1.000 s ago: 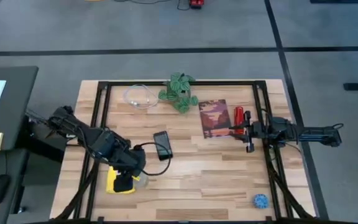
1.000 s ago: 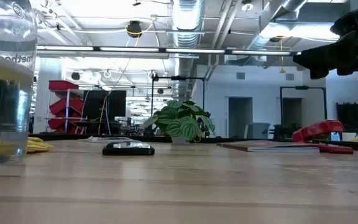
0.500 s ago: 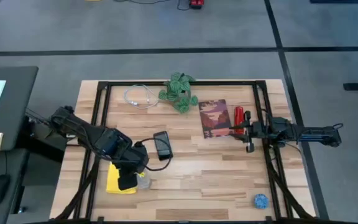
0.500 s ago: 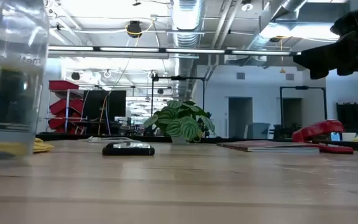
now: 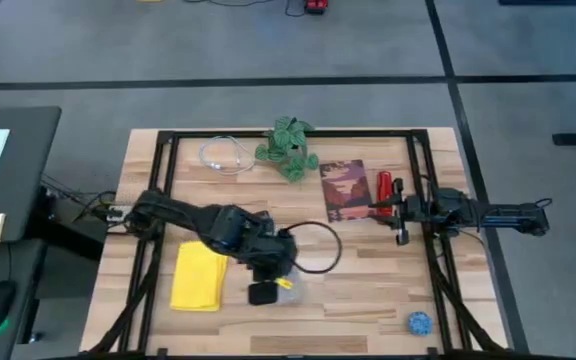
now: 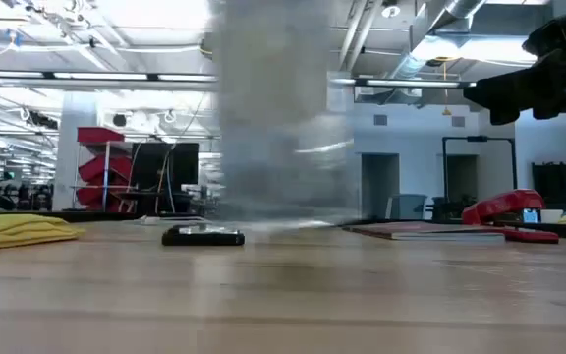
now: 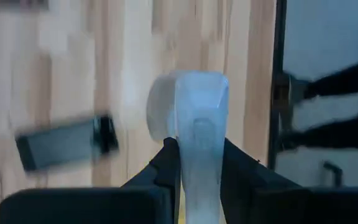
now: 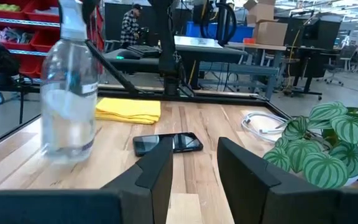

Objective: Apply microfiber cloth
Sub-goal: Prepare the transparent spray bottle and yellow microfiber towel, then spray the back of the black cellphone with the transparent spray bottle

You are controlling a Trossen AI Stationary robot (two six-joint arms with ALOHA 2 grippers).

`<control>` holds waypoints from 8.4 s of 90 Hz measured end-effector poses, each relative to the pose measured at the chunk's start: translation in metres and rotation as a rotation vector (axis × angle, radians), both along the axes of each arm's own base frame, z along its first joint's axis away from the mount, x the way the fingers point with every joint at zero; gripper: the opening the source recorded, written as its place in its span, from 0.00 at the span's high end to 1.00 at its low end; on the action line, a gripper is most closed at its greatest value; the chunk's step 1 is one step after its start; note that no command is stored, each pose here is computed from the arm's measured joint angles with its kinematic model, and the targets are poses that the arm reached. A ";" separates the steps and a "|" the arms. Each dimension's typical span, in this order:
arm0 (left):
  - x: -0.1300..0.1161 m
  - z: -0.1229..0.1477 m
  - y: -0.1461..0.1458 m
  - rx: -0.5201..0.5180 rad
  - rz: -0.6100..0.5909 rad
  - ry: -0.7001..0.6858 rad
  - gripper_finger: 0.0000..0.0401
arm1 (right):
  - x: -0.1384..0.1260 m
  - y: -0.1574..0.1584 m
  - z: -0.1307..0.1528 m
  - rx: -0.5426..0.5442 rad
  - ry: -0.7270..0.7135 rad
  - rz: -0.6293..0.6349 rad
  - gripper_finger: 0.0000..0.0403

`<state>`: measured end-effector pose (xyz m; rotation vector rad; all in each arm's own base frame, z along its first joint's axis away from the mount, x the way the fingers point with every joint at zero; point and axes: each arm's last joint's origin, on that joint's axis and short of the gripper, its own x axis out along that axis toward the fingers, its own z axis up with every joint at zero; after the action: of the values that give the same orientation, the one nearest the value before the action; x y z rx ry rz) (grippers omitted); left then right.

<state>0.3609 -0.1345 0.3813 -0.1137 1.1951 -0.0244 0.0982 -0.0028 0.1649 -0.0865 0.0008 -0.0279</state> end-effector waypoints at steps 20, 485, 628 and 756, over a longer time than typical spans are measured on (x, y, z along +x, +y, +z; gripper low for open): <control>0.016 -0.009 0.004 0.170 -0.073 -0.029 0.88 | 0.000 0.000 0.001 0.000 -0.009 0.001 0.72; -0.082 -0.222 0.052 -0.345 0.619 0.071 0.97 | 0.000 0.000 0.001 0.000 -0.013 -0.001 0.72; -0.103 -0.139 0.046 -0.510 0.929 -0.175 0.67 | 0.000 -0.007 0.003 -0.390 -0.003 -0.116 0.72; -0.121 -0.120 0.070 -0.276 0.855 -0.307 0.67 | 0.087 -0.021 0.150 1.268 -0.549 -0.080 0.72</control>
<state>0.2396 -0.0645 0.2612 -0.8257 0.7568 0.5261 0.1853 -0.0237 0.3150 1.1918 -0.5225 -0.1250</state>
